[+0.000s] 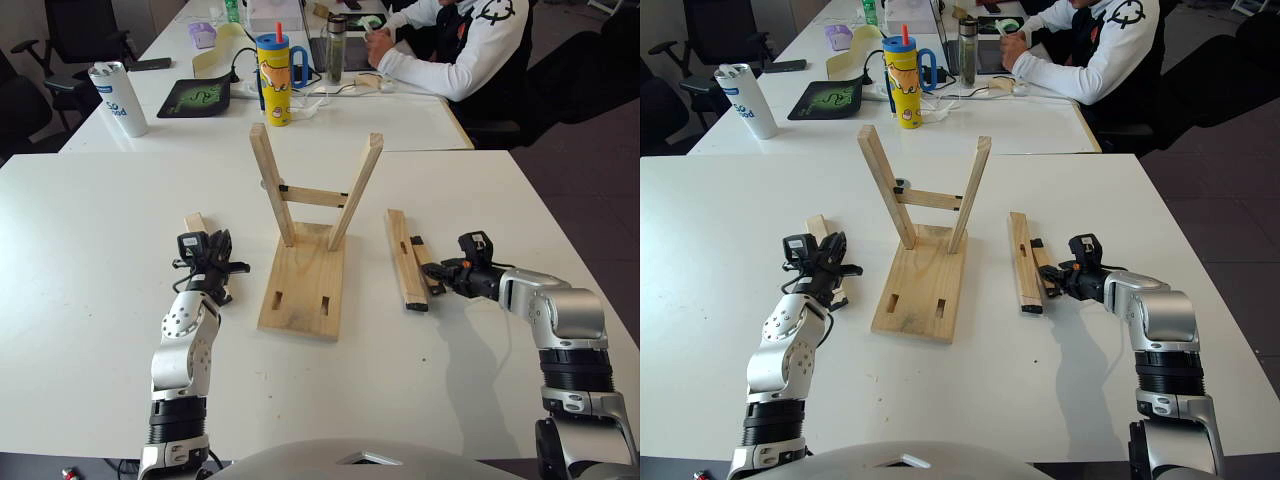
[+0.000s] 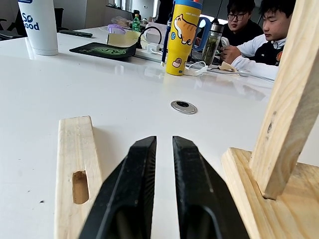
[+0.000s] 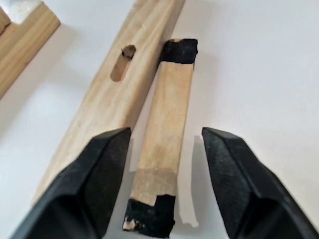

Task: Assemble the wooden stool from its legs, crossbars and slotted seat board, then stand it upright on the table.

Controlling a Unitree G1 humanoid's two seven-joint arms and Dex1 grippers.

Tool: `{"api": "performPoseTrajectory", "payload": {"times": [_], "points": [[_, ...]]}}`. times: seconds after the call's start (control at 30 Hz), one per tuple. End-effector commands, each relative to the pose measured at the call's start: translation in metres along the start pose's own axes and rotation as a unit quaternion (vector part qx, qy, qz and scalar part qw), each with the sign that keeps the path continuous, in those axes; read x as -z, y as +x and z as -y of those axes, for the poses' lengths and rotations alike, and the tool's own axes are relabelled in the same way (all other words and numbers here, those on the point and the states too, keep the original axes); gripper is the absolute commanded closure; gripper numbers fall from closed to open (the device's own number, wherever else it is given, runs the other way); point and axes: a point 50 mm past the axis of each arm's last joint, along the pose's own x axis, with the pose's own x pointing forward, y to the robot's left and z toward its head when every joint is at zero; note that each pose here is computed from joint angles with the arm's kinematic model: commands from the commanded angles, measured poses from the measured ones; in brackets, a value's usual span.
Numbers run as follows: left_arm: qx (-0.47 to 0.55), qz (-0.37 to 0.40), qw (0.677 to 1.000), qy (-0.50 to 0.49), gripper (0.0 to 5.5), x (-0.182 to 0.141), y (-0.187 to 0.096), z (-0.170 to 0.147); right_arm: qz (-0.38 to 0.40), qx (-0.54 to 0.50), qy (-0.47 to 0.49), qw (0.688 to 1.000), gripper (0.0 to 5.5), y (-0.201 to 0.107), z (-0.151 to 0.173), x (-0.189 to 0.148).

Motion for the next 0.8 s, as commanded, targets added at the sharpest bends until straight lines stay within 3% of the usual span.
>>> {"api": "performPoseTrajectory", "payload": {"times": [0.03, 0.33, 0.6, 0.73, 0.8], "points": [[-0.002, 0.005, 1.000, -0.001, 4.87, -0.003, 0.000, 0.000, -0.021, 0.016, -0.006, 1.000, 2.84, 0.000, 0.004, 0.008], [-0.003, 0.007, 1.000, -0.006, 4.87, -0.004, -0.001, 0.001, -0.031, 0.034, -0.029, 0.998, 2.84, 0.005, 0.000, 0.014], [-0.006, 0.008, 1.000, -0.009, 4.87, -0.004, -0.001, 0.001, -0.040, 0.094, -0.028, 0.994, 4.10, 0.008, 0.015, 0.013], [-0.007, 0.008, 1.000, -0.010, 4.87, -0.003, -0.001, 0.002, -0.008, 0.090, -0.020, 0.996, 4.17, 0.010, 0.013, 0.003], [-0.008, 0.009, 1.000, -0.010, 4.87, -0.003, -0.001, 0.001, 0.046, 0.097, -0.028, 0.994, 4.17, 0.010, 0.013, -0.013]]}}
